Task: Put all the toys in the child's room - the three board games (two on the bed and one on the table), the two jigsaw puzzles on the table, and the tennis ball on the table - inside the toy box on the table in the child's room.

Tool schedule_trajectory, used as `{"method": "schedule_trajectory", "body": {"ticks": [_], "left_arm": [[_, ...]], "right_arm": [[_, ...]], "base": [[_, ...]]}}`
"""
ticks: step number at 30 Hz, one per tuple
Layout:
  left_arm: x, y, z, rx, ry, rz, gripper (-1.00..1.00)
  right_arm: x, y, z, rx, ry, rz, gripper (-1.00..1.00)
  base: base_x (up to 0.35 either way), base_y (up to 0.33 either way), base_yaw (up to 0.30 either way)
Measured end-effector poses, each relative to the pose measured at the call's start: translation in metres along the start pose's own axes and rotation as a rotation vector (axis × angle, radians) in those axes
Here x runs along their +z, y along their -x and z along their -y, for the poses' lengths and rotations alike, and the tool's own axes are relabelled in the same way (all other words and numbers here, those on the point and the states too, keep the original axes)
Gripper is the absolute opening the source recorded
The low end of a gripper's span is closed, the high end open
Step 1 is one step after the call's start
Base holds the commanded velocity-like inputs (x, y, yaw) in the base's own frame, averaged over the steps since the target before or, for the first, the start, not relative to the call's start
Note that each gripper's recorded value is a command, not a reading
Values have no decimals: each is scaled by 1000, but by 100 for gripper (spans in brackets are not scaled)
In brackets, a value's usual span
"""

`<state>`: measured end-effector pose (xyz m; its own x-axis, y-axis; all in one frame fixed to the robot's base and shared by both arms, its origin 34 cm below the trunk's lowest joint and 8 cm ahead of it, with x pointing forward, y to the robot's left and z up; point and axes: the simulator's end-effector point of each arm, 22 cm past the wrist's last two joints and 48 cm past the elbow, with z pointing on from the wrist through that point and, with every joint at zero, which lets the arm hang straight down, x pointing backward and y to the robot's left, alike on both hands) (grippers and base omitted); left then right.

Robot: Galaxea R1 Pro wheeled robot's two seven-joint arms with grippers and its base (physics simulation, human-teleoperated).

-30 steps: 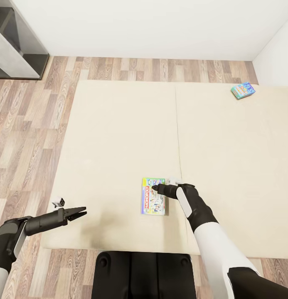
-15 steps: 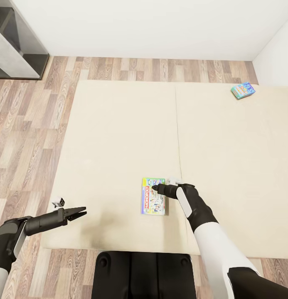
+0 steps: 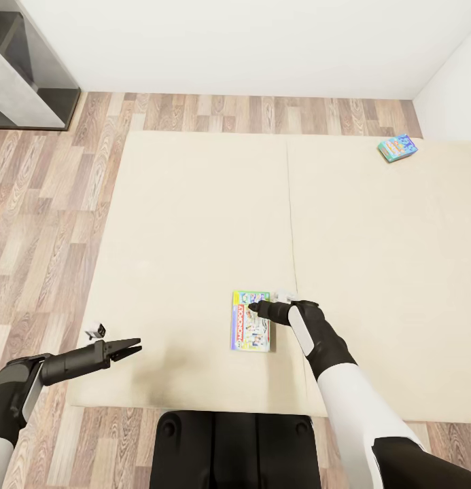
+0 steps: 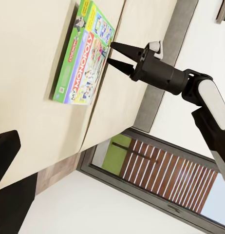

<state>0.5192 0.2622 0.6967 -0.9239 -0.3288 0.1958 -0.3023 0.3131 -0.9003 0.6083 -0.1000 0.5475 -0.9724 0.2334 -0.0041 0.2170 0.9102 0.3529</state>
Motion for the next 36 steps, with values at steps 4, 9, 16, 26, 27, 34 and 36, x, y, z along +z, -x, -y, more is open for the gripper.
{"method": "schedule_trajectory", "body": {"ticks": [4, 9, 16, 26, 27, 34, 36], "left_arm": [[0, 0, 0, 0, 0, 0, 100], [0, 0, 0, 0, 0, 0, 100], [0, 0, 0, 0, 0, 0, 100], [0, 0, 0, 0, -1, 0, 100], [0, 0, 0, 0, -1, 0, 100], [0, 0, 0, 0, -1, -1, 100], [0, 0, 0, 0, -1, 0, 100]], "right_arm": [[0, 0, 0, 0, 0, 0, 100], [0, 0, 0, 0, 0, 0, 100], [0, 0, 0, -1, 0, 0, 100], [0, 0, 0, -1, -1, 0, 100], [0, 0, 0, -1, -1, 1, 100], [0, 0, 0, -1, -1, 1, 100], [0, 0, 0, -1, -1, 1, 100]], "base": [[0, 0, 0], [0, 0, 0], [0, 0, 0], [0, 0, 0], [0, 0, 0], [0, 0, 0], [0, 0, 0]]}}
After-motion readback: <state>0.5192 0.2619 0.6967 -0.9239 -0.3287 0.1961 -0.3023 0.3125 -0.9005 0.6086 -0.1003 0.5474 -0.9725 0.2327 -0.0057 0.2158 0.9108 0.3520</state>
